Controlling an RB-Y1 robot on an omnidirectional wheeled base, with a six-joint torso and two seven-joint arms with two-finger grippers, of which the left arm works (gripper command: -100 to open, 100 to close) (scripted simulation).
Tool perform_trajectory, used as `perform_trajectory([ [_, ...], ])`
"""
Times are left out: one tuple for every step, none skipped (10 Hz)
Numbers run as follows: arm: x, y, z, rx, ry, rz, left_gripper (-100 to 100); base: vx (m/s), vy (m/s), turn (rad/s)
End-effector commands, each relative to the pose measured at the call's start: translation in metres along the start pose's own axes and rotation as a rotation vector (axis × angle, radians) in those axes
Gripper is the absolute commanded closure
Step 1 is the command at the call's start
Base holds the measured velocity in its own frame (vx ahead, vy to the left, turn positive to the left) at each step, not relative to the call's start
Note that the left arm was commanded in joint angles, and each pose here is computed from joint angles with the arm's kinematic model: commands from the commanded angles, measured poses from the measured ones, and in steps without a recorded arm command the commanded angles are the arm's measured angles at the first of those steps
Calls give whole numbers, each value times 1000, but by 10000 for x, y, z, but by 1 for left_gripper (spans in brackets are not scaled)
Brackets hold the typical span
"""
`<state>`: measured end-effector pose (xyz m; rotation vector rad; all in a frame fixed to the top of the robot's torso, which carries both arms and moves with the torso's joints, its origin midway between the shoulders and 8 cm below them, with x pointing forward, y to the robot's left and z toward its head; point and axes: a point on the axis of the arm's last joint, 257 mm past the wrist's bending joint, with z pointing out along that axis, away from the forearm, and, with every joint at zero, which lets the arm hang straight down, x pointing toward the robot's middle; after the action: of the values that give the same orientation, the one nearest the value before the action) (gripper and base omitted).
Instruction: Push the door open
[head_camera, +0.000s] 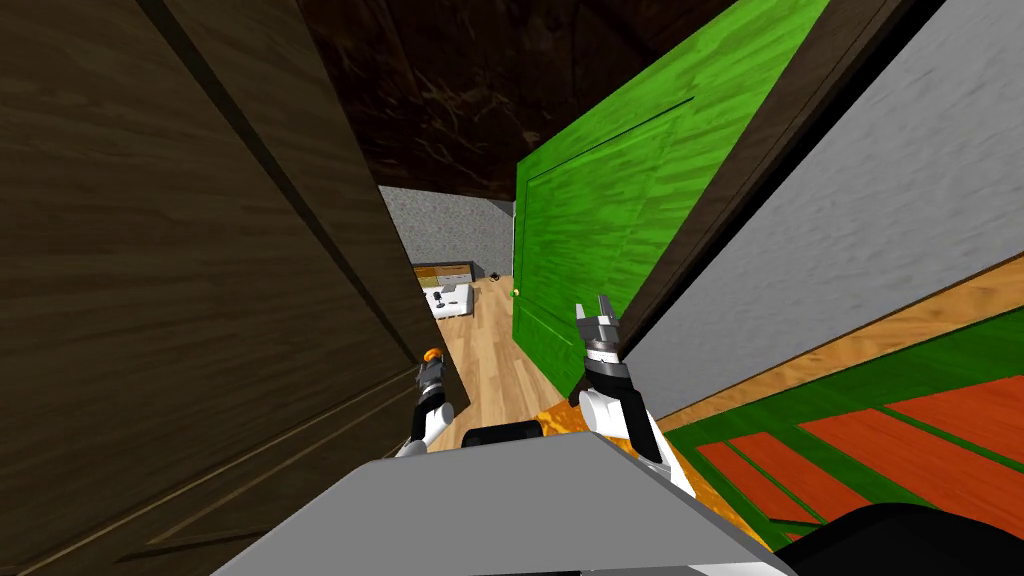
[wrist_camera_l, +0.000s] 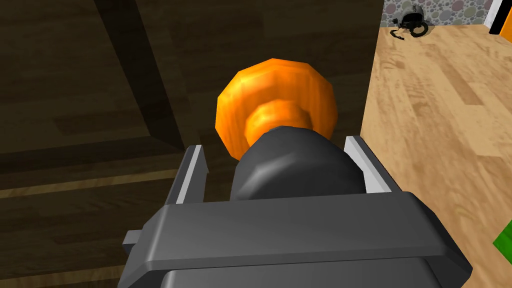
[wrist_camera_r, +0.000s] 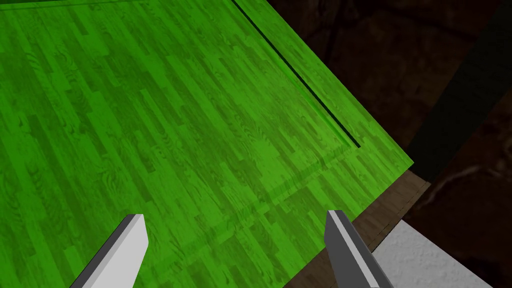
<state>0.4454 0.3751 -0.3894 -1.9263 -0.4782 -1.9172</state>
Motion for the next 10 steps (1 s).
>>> perform_trajectory([
  [36, -172, 65, 28, 20, 5, 100, 85, -6, 13],
  [31, -302, 61, 60, 18, 2, 100, 130, -1, -17],
  [31, -302, 61, 60, 18, 2, 100, 127, -7, 3],
  [28, -341, 57, 71, 17, 1, 100, 93, -3, 26],
  [23, -419, 49, 91, 15, -2, 100, 106, -8, 10],
  [20, -457, 45, 101, 14, -3, 100, 124, -14, 0],
  [13, -524, 33, 120, 12, -6, 100, 151, -4, 14],
  [6, -589, 20, 138, 10, -9, 100, 199, -9, 2],
  [2, -616, 13, 146, 8, -11, 100, 167, -12, 35],
  [-11, -695, -8, 169, 5, -15, 100, 180, 0, 26],
])
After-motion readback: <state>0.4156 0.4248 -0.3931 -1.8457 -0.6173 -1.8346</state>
